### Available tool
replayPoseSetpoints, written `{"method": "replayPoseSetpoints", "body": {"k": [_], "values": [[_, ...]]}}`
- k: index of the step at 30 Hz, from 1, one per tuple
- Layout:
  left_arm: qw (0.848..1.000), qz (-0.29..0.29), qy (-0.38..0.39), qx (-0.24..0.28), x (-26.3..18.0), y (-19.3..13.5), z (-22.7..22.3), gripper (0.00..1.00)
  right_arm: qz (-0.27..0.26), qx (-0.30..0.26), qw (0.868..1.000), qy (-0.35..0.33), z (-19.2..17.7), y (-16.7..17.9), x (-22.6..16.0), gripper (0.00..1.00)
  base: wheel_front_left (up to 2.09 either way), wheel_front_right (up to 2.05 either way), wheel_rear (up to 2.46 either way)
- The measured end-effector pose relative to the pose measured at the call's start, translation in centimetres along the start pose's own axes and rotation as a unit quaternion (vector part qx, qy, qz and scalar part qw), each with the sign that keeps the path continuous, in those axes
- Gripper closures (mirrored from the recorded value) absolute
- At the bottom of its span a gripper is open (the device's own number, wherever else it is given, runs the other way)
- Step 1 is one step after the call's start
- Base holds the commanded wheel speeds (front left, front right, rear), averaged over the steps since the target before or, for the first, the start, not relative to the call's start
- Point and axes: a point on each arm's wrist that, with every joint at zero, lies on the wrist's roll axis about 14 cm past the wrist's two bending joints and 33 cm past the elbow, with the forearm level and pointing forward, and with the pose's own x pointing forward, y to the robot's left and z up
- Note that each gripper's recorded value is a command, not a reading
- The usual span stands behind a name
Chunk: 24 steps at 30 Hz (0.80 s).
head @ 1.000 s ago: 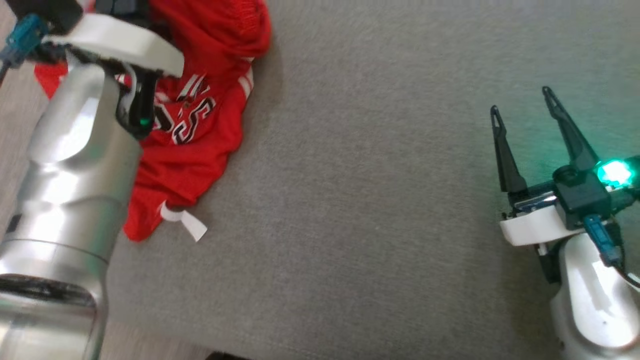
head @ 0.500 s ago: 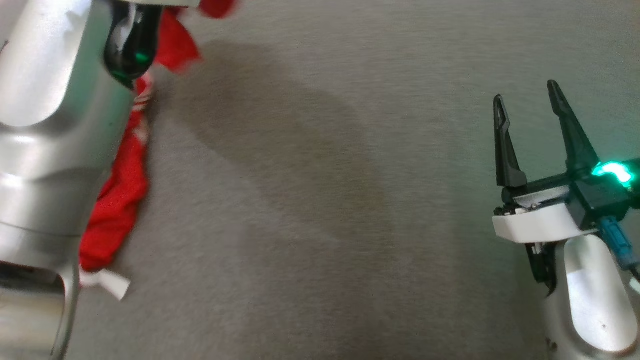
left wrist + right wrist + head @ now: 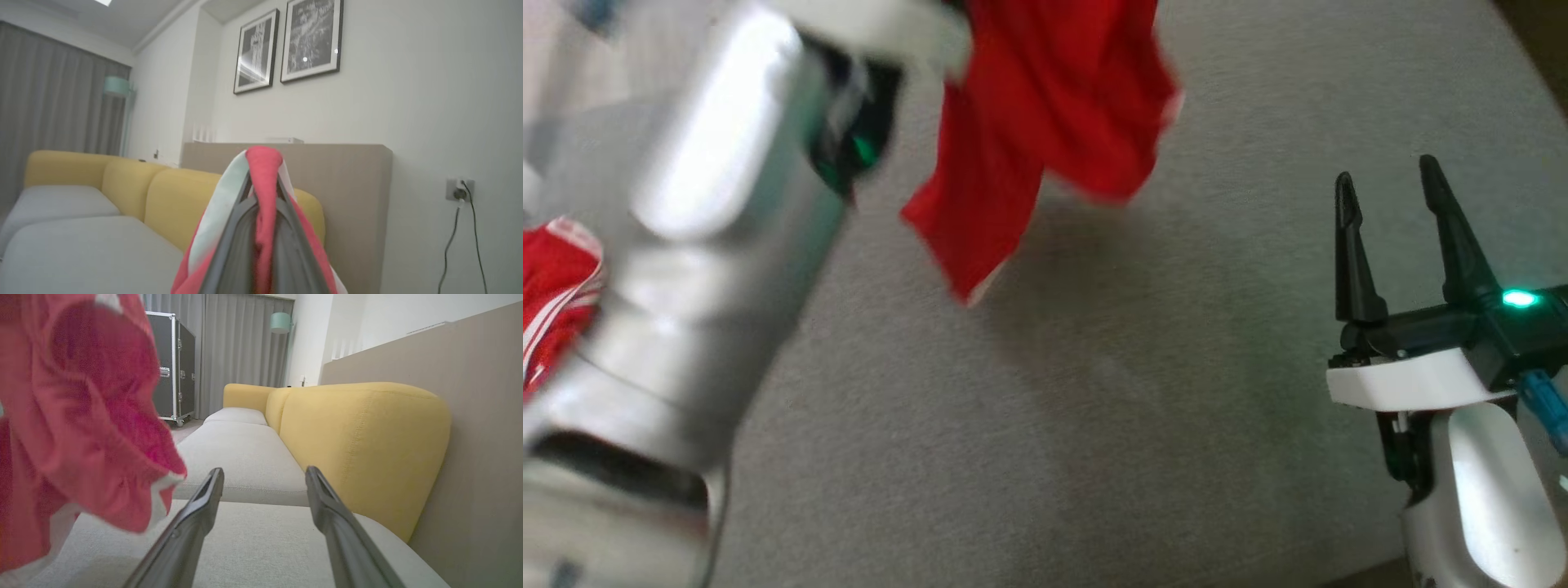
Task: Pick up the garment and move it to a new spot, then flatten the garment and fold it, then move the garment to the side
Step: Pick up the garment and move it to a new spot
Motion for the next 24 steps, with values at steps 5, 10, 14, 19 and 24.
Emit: {"method": "replayPoseSetpoints", "body": {"k": [5, 10, 14, 19, 24], "values": [[0.982, 0.045, 0.172, -0.055, -8.3, -0.3, -14.0, 1.00, -0.028, 0.004, 1.000, 0.001, 0.2, -1.9, -1.0, 0.00, 0.00, 0.00, 0.00], [0.949, 0.141, 0.277, -0.050, -17.9, 1.7, -20.6, 1.00, -0.030, 0.010, 0.999, 0.012, -0.6, -1.9, -0.9, 0.00, 0.00, 0.00, 0.00], [0.955, 0.202, 0.218, -0.014, -18.5, 3.5, -17.3, 0.00, -0.024, 0.025, 0.999, 0.034, -2.2, -1.2, -1.0, 0.00, 0.00, 0.00, 0.00], [0.945, 0.269, 0.177, 0.058, -20.9, 4.5, -13.7, 0.00, 0.000, 0.035, 0.996, 0.079, -5.1, 0.9, -1.9, 0.00, 0.00, 0.00, 0.00], [0.927, 0.323, 0.162, 0.096, -25.3, 3.4, -10.6, 0.00, 0.038, 0.059, 0.995, 0.071, -4.6, 3.8, -1.6, 0.00, 0.00, 0.00, 0.00]]}}
